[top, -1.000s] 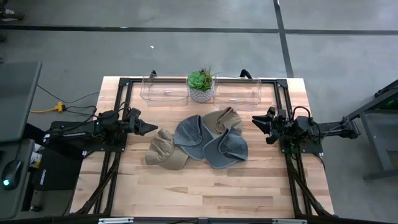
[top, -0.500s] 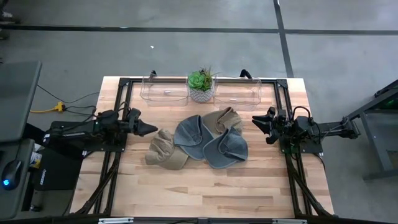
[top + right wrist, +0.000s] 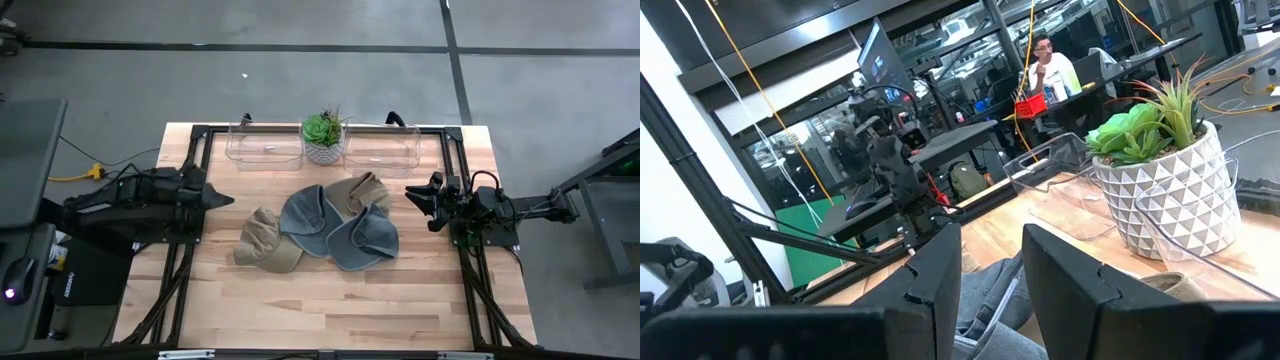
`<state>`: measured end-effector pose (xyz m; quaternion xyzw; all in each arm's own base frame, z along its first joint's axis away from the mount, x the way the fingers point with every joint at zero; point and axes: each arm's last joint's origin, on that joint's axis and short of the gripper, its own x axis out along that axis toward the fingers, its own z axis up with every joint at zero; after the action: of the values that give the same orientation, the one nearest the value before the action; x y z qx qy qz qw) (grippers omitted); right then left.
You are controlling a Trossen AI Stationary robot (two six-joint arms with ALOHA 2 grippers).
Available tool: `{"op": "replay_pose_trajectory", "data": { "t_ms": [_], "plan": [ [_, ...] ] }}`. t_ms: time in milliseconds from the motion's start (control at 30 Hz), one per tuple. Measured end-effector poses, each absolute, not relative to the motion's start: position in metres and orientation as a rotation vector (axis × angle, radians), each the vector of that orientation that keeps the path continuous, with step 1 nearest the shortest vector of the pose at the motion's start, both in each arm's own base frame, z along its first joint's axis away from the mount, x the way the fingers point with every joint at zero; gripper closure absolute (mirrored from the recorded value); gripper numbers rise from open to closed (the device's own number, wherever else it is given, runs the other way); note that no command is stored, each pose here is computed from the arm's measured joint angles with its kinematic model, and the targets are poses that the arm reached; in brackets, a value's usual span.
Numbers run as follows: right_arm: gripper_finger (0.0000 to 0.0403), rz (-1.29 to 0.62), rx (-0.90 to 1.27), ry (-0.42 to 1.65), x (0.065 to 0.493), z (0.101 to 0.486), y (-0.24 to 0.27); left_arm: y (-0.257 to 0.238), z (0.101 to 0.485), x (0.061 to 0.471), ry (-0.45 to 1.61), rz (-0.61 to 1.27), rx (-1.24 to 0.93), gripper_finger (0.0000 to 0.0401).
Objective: Pick & Place hat
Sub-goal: Put the left light brown cap into the right transparent bin
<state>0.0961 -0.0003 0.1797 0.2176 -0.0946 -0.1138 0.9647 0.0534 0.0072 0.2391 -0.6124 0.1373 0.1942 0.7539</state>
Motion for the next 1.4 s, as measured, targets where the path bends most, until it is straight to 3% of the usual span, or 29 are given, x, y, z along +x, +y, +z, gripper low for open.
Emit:
{"op": "replay_pose_trajectory", "data": {
  "t_ms": [233, 567, 833, 1067, 1400],
  "plan": [
    [0.0298, -0.230, 0.441, -0.192, 0.096, 0.180, 0.000, 0.011, 0.234, 0.067, 0.464, 0.626, -1.296, 0.0231],
    [0.0298, -0.231, 0.441, -0.191, 0.096, 0.180, 0.000, 0.013, 0.217, 0.106, 0.776, 0.678, -1.243, 0.0231],
    [0.0298, -0.231, 0.441, -0.192, 0.096, 0.180, 0.000, 0.019, 0.207, 0.139, 0.798, 0.665, -1.035, 0.0231],
    [0.0298, -0.231, 0.441, -0.192, 0.096, 0.180, 0.000, 0.025, 0.195, 0.164, 0.808, 0.656, -0.994, 0.0231],
    [0.0298, -0.231, 0.440, -0.191, 0.096, 0.180, 0.000, 0.041, 0.188, 0.171, 0.845, 0.617, -0.884, 0.0231]
  ]
}}
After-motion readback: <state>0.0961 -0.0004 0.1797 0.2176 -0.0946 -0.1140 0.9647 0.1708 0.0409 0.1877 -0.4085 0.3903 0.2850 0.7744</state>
